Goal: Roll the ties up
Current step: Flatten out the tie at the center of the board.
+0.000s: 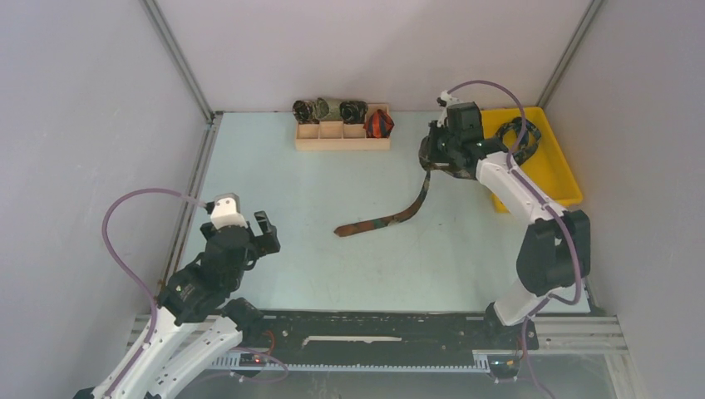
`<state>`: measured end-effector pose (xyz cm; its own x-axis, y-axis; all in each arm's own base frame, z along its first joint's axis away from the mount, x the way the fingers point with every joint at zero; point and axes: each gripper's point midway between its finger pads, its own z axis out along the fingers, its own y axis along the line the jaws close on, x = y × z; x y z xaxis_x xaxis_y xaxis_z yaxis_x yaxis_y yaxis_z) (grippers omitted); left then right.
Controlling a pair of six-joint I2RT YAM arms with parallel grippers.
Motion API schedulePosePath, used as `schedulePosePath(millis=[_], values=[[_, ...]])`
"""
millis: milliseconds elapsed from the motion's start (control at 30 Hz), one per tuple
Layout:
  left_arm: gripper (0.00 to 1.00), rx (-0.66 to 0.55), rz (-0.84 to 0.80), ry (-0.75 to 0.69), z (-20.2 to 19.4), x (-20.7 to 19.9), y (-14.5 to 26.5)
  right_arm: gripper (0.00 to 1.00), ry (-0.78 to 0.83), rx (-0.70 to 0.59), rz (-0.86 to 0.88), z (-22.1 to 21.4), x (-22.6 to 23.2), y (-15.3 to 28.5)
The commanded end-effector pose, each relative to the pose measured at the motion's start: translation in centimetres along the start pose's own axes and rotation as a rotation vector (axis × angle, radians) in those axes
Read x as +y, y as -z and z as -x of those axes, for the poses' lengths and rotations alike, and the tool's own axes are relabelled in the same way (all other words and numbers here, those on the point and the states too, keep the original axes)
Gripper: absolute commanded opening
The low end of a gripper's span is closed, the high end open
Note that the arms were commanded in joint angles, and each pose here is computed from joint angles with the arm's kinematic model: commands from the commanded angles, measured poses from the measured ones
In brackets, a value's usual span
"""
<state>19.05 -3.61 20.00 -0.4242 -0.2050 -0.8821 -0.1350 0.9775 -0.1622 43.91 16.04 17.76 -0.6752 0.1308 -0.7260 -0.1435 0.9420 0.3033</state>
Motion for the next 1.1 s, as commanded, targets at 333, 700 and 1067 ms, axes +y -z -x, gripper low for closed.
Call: schedulePosePath(millis=[333, 700, 1067], values=[[1.00, 0.005, 0.011, -0.008, -0.2, -0.1, -0.5, 0.00, 0.187, 0.198, 0.602, -3.8, 15.4, 16.3], [1.00, 0.008, 0.016, -0.010, -0.2, 0.0, -0.5, 0.00, -0.022, 0.526, 0.845, -6.7, 15.3, 11.0], [1.00, 0.051, -0.080, -0.073, 0.2, -2.6, -1.0, 0.47, -0.240, 0.624, 0.519, -11.2, 6.8, 2.7]])
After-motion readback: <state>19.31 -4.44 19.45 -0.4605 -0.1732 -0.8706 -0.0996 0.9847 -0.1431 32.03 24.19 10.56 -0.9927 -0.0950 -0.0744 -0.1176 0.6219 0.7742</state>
